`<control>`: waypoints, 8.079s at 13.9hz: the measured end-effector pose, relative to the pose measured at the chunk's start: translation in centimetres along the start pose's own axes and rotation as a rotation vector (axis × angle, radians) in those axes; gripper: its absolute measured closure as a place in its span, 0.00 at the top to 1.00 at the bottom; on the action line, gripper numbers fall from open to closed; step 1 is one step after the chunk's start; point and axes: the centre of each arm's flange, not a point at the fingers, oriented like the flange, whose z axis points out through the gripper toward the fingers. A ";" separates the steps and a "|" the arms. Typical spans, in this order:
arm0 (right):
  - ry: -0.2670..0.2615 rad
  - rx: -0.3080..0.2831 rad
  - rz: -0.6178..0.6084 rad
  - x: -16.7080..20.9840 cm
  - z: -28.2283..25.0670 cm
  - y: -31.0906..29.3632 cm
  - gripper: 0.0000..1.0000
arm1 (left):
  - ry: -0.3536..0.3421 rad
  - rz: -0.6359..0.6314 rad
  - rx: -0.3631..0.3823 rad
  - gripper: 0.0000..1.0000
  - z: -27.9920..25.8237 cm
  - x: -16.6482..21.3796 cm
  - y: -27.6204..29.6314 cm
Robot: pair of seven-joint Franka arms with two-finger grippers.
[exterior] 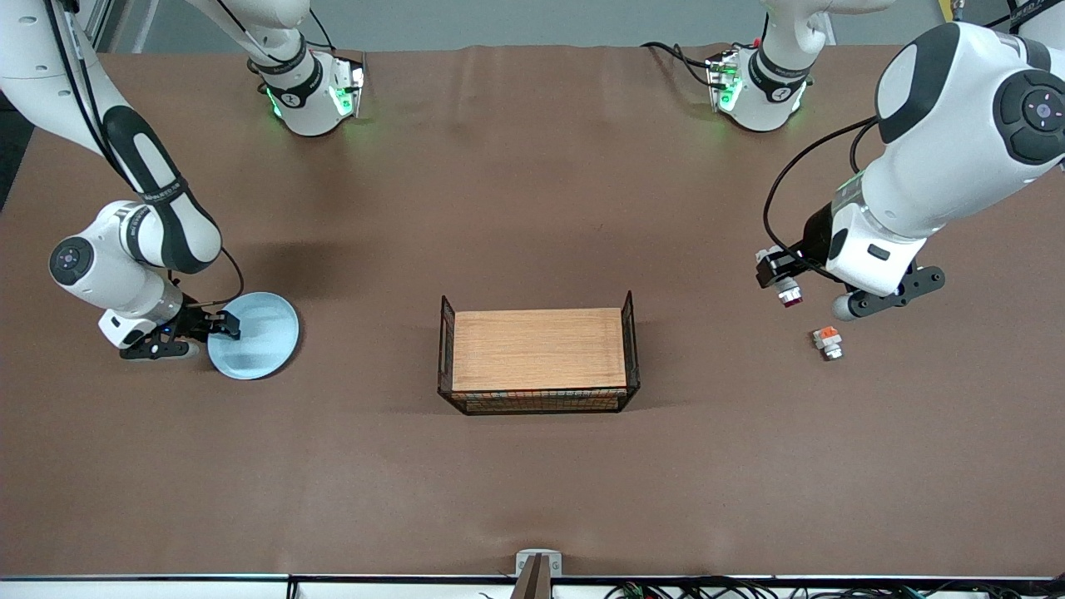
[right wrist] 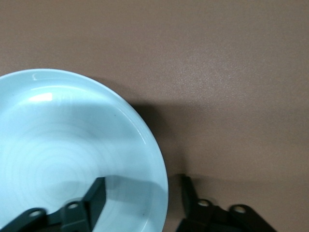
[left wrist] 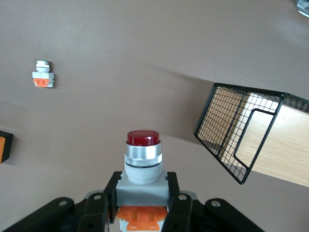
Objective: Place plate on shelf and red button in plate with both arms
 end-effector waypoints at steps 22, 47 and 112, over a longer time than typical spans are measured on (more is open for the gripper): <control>-0.191 -0.006 0.735 3.1 -35.2 -17.7 0.03 | 0.000 -0.024 0.000 0.41 -0.1 0.1 -0.1; 0.016 0.026 1.686 0.3 -28.2 -61.4 0.03 | 0.017 -0.404 -0.055 0.41 -2.7 -4.2 5.8; -0.170 -0.085 0.279 10.3 -39.1 -23.1 1.00 | 0.085 -1.063 -0.096 0.41 22.7 -10.6 28.1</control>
